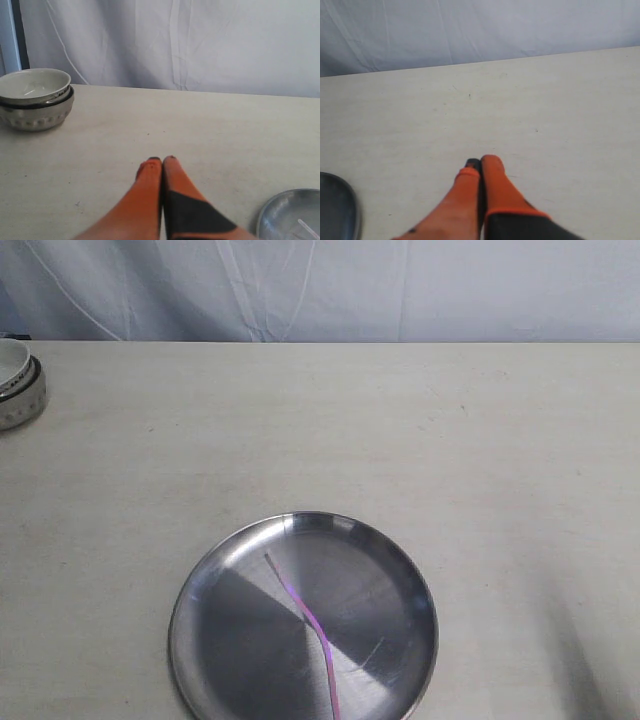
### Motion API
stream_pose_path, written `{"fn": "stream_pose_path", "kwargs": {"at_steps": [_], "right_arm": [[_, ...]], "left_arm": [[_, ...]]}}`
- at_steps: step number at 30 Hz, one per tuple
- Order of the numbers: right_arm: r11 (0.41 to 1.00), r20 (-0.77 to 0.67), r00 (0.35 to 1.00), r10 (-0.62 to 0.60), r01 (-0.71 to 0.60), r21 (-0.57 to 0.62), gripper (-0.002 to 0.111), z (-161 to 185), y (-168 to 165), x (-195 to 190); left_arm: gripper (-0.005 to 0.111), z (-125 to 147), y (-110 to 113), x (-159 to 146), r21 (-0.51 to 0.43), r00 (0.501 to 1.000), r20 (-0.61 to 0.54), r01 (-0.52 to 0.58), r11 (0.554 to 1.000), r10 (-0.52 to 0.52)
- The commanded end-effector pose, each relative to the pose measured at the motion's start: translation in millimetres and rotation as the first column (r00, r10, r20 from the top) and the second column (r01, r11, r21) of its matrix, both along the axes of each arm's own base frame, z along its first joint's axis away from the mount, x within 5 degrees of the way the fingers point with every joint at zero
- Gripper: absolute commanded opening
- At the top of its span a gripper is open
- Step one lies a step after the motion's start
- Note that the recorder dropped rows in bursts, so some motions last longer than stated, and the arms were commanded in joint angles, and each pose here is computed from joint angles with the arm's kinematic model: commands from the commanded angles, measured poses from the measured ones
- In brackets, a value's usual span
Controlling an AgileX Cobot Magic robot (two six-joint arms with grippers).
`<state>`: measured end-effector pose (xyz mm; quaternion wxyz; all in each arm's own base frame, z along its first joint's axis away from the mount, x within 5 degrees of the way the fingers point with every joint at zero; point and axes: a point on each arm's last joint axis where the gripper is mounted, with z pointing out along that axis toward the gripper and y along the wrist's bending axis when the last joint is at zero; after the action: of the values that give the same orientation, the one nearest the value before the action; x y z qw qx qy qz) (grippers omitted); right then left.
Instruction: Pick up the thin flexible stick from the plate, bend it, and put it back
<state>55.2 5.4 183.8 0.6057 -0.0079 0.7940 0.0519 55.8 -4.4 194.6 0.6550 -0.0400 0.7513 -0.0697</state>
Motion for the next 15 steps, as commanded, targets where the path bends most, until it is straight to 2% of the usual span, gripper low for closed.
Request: {"fn": "stream_pose_path", "kwargs": {"at_steps": [1,15], "right_arm": [[1.0,0.01,1.0,0.003,-0.003,-0.002,-0.001,-0.7,0.1,-0.1],[1.0,0.006,1.0,0.003,-0.003,-0.007,-0.001,-1.0,0.0,-0.1]], "left_arm": [[0.0,0.5,0.4,0.0,0.003,1.0,0.021,-0.005,1.0,0.005],[0.0,0.5,0.4,0.0,0.003,1.0,0.021,-0.005,1.0,0.005]]}}
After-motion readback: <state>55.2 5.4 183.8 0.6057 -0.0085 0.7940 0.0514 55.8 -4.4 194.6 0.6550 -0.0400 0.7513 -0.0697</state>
